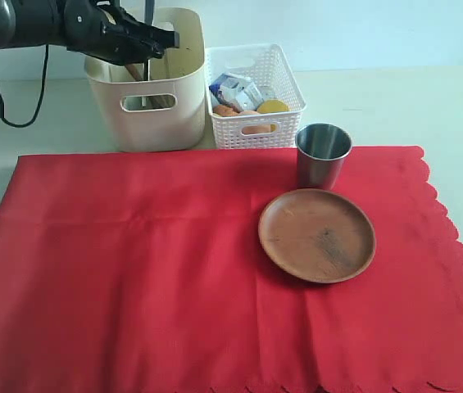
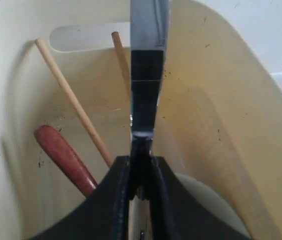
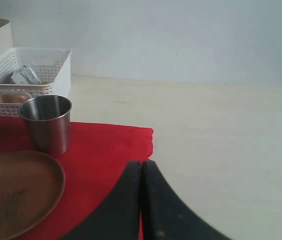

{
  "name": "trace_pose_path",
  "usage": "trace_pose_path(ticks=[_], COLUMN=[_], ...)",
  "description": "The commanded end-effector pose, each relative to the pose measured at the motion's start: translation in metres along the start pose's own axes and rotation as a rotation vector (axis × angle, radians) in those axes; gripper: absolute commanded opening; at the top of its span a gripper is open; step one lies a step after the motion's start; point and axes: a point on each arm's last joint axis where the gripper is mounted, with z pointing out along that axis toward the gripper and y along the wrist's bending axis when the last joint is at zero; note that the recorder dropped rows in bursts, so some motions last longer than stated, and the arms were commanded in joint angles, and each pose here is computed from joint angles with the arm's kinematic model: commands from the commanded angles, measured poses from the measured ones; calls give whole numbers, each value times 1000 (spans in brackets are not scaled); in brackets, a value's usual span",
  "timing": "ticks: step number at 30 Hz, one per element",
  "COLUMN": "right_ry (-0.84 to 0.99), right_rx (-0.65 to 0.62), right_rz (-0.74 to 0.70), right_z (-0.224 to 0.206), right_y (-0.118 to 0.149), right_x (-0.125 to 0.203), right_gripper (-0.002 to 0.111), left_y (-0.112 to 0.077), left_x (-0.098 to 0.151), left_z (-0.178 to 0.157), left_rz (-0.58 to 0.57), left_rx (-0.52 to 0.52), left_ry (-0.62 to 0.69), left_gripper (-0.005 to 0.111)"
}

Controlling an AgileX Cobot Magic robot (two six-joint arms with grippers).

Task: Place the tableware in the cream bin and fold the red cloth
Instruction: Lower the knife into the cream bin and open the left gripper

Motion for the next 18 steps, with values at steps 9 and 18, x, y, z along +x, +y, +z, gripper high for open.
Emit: trace_pose_path(ticks=[9, 18], right_ry=[-11, -11], right_rx=[7, 7], right_rz=[-2, -2], right_z=[0, 0], right_y=[0, 0], right_x=[0, 0], right_gripper=[0, 0], left_y=[3, -8], left_x=[8, -43], left_z=[6, -54], left_rz=[-19, -8], left_rx=[-6, 14], left_ry=[49, -36], left_gripper=[39, 57])
